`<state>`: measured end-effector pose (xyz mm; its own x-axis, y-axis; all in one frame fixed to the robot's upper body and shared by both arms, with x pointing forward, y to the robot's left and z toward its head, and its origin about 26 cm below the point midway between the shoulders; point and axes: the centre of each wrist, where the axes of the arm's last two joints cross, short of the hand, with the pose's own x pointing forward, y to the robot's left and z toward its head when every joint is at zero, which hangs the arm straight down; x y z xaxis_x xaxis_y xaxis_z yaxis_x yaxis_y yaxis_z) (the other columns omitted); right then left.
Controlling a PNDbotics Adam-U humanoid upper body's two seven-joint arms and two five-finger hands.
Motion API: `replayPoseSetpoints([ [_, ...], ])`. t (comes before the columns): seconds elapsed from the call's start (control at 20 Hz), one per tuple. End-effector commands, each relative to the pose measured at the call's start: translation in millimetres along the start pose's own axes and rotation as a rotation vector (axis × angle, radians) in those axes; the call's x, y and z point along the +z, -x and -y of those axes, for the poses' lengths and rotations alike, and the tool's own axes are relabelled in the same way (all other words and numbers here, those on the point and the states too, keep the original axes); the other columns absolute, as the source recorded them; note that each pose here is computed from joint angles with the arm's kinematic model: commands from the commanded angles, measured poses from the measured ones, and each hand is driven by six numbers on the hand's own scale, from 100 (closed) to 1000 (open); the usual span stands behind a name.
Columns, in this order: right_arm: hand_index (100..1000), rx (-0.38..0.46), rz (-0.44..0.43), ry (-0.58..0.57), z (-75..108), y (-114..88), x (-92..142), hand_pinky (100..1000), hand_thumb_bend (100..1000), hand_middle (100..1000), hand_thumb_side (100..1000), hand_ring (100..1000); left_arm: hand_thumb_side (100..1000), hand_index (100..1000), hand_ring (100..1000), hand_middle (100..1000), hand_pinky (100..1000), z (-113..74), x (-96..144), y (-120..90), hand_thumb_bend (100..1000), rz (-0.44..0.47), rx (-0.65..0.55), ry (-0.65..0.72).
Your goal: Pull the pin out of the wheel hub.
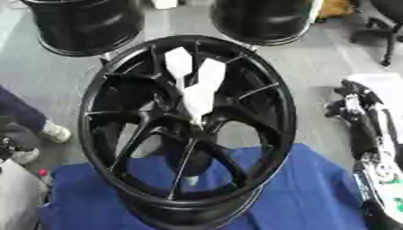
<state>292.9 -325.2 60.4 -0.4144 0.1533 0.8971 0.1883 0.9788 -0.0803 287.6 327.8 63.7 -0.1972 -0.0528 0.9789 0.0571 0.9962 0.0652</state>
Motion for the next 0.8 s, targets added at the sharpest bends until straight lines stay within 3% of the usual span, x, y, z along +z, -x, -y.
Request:
replayPoseSetpoints([
  [0.05, 820, 0.124, 0.12, -0.104, 14.9, -33.9, -20.6, 413, 100, 716, 443, 505, 1000, 764, 426, 568, 573, -6.0, -2.0, -10.9, 107, 0.019, -0.036, 0.007],
  [0.3, 880, 0.288, 0.253, -0.33, 5.8, -72.9, -50.6, 395, 100, 777, 433, 467, 1000, 764, 426, 568, 573, -10.6, -1.2, -12.8, 108, 0.0, -0.063, 0.009],
  [0.8, 917, 0.686, 0.439, -0.772, -4.9, -107.0, -105.9, 408, 100, 821, 473, 462, 1000, 764, 427, 569, 573, -10.2, -0.5, -11.8, 106, -0.01, -0.077, 0.04],
])
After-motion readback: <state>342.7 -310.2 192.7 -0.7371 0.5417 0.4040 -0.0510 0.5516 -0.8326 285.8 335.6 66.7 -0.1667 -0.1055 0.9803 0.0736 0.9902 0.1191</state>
